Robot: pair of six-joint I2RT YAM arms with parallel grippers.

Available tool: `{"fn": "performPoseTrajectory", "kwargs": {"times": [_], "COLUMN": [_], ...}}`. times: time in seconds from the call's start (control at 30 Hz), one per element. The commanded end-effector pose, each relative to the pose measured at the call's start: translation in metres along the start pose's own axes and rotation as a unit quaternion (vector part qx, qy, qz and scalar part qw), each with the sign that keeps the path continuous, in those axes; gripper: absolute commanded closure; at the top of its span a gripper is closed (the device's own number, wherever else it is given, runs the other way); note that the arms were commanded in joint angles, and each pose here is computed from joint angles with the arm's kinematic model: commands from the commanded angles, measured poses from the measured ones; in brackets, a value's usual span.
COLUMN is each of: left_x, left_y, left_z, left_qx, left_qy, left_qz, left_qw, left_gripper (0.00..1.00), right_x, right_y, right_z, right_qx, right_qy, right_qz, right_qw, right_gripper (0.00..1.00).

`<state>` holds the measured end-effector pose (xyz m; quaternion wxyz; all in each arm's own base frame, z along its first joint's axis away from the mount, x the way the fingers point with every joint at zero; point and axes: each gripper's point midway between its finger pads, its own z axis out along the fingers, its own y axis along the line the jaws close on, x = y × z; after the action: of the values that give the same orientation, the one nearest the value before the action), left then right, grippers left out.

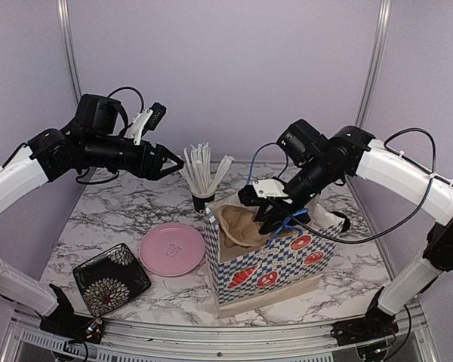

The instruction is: Pack the takeout coffee

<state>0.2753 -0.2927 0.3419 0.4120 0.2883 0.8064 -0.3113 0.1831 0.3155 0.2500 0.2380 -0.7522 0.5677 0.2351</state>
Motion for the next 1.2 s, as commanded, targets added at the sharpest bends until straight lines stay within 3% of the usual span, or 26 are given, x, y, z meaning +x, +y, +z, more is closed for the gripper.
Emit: {"fn": "performPoseTrajectory", "kwargs": {"times": [0.0, 0.3, 0.83, 0.97, 1.17], "left_x": [-0.02, -0.007, -0.001, 0.001, 0.006], "left_y": [0.011, 0.025, 0.029, 0.029, 0.019], "left_z": [-0.015, -0.006, 0.002, 0.004, 0.017], "left_qx": [-0.023, -0.038, -0.039, -0.036, 0.002], "left_qy": [-0.054, -0.037, -0.028, -0.025, -0.008], "left_qz": [-0.006, -0.014, -0.021, -0.021, -0.026], "left_qw": [0.998, 0.998, 0.999, 0.999, 1.0], "left_gripper": [0.26, 0.26, 0.25, 0.25, 0.29], "right_x": [0.031, 0.068, 0.119, 0.117, 0.099], "right_y": [0.004, 0.016, 0.032, 0.03, 0.029], "right_z": [0.018, 0.057, 0.102, 0.101, 0.09], "right_qx": [0.001, -0.014, -0.05, -0.04, -0.027], "right_qy": [0.081, 0.171, 0.226, 0.223, 0.189], "right_qz": [0.016, 0.005, 0.03, 0.031, 0.027], "right_qw": [0.997, 0.985, 0.972, 0.973, 0.981], "right_gripper": [0.75, 0.75, 0.73, 0.69, 0.54]}}
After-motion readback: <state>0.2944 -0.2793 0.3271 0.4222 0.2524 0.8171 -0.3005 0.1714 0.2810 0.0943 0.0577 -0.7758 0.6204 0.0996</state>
